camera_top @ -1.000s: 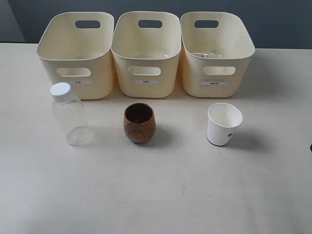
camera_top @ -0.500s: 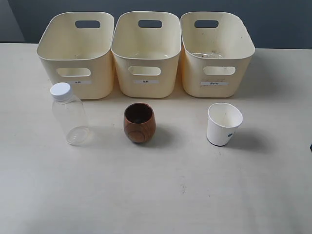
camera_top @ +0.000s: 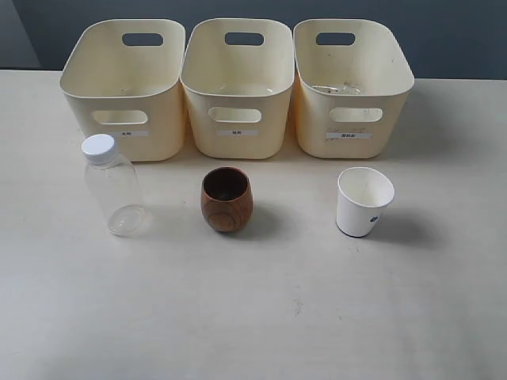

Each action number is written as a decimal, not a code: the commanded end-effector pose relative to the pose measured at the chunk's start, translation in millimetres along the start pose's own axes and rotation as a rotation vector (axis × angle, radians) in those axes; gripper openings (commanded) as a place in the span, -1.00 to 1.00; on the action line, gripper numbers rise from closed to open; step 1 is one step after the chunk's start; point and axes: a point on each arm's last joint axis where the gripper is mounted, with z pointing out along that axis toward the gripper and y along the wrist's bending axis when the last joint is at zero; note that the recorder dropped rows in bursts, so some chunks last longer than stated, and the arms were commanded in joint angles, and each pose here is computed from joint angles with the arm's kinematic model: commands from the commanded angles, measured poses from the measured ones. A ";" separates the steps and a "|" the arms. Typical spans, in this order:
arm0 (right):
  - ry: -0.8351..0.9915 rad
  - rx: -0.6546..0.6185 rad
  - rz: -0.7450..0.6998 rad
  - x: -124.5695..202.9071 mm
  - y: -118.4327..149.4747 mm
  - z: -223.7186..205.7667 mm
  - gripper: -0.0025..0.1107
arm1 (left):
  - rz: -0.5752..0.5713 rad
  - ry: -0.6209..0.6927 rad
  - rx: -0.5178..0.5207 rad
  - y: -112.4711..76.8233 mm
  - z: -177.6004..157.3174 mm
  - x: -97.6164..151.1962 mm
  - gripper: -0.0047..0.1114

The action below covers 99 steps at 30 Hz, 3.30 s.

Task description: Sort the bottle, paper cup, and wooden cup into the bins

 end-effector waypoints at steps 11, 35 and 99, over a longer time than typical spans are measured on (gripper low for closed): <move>-0.268 0.058 0.063 -23.3 -5.8 -3.8 0.13 | -0.004 -0.005 0.003 -0.3 -0.3 0.1 -0.92; -0.251 0.019 0.414 -21.0 -6.1 -3.2 0.13 | -0.004 -0.005 0.003 -0.3 -0.3 0.1 -0.92; 0.764 -0.090 0.352 -50.5 12.8 177.5 -0.19 | -0.004 -0.005 0.003 -0.3 -0.3 0.1 -0.92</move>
